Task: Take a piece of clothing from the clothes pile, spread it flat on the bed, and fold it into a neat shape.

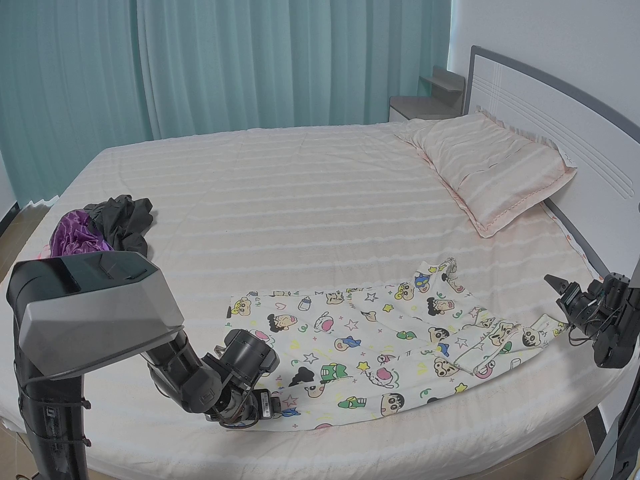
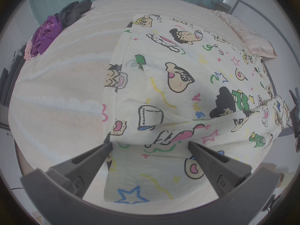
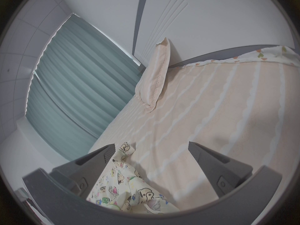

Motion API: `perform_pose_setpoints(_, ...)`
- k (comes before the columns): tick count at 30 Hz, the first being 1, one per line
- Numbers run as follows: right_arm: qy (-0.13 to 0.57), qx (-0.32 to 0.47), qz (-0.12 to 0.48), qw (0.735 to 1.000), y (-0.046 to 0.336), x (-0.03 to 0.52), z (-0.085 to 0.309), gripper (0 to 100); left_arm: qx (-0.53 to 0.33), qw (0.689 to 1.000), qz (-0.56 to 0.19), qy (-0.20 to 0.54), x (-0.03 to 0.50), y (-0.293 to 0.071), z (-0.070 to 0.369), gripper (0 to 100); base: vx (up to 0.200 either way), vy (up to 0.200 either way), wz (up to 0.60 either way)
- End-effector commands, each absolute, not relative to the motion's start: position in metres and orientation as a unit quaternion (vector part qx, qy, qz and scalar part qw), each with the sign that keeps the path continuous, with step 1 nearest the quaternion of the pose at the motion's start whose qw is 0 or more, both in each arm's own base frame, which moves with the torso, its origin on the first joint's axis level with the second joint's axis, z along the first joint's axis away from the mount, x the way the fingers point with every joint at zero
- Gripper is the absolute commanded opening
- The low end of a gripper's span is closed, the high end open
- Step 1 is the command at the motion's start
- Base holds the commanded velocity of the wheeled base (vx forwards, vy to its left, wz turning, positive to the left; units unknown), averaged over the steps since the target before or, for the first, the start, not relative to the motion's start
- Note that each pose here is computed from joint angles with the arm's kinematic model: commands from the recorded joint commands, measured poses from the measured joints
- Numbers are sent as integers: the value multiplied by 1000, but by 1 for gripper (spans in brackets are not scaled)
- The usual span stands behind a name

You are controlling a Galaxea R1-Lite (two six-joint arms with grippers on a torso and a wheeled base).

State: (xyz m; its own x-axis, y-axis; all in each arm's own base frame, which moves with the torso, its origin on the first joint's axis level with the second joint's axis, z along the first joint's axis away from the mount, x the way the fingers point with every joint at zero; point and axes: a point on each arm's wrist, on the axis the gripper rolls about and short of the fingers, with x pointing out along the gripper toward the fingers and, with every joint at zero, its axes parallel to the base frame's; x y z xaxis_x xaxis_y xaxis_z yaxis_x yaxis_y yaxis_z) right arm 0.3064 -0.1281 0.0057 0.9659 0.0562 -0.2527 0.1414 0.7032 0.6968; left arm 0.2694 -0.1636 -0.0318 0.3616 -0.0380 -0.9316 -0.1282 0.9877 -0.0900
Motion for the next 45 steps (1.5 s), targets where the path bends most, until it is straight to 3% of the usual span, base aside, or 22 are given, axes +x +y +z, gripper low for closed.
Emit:
perform_pose_setpoints(1,147,358,-5,922,-113,301,7,100,-78,822,28,563,270,-163,-31,100,0,0,0)
perform_pose_setpoints(10,230,272,76,932,-53,285,-7,100,-122,825,40,550,273,-161,-22,100,0,0,0)
perform_pose_setpoints(14,241,242,113,933,-31,287,-9,100,-163,838,13,520,271,-153,17,100,0,0,0)
perform_pose_setpoints(20,238,234,132,933,-21,297,-10,100,-206,846,-12,492,259,-141,69,100,0,0,0)
perform_pose_setpoints(26,234,232,137,934,-19,308,-16,100,-264,856,20,444,281,-116,96,100,0,0,0)
perform_pose_setpoints(33,231,230,142,935,-17,320,-21,100,-281,839,67,461,325,-103,57,100,0,0,0)
perform_pose_setpoints(45,237,232,142,933,-18,343,-21,100,-258,837,41,482,361,-113,14,100,0,0,0)
